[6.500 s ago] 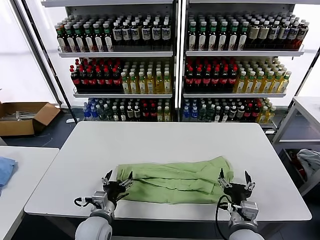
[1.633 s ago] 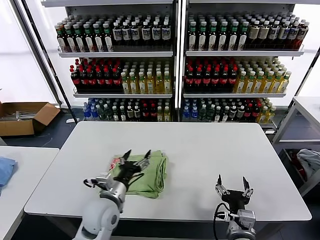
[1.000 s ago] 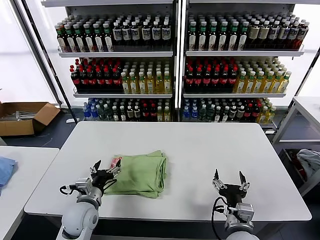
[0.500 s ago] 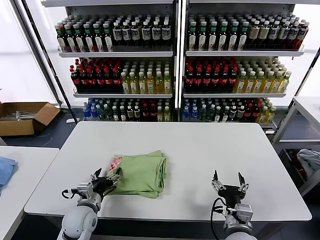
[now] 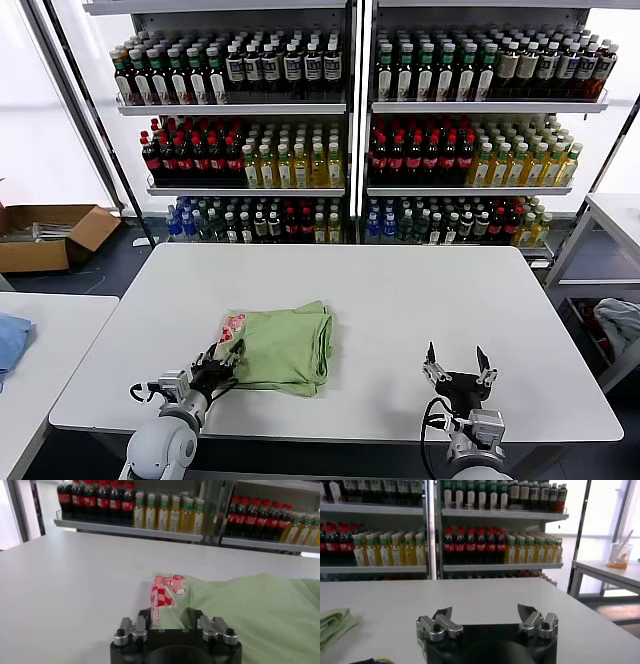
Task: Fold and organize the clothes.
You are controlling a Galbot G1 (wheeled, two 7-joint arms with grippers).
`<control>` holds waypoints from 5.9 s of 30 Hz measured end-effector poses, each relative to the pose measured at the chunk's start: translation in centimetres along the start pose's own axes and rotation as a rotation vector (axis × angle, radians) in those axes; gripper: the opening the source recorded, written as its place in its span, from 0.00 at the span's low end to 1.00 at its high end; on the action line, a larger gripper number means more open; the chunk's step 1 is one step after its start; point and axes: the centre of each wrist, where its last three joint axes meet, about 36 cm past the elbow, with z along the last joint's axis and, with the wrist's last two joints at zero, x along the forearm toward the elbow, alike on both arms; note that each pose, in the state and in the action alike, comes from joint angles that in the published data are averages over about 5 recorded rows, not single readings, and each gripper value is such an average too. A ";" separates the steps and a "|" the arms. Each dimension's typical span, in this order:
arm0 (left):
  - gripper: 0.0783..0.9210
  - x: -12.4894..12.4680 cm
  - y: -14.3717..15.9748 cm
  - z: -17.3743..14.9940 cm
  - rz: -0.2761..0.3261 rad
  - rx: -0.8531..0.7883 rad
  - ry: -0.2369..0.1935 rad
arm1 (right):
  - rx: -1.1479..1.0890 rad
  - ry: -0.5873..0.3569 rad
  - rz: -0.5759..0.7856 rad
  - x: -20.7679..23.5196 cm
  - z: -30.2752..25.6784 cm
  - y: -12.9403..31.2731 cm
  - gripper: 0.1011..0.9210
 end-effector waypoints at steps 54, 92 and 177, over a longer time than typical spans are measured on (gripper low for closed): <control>0.05 5.1 9.0 -13.0 -0.047 -0.308 -0.187 | 0.005 0.009 0.053 -0.3 0.5 -0.8 0.88; 0.60 -0.2 -17.7 -8.2 0.399 -0.056 -0.194 | -0.042 0.084 0.032 -0.5 0.6 1.1 0.88; 0.88 6.3 -6.3 -5.4 0.029 -0.159 -0.199 | 0.050 0.063 -0.110 -4.0 -4.0 3.5 0.57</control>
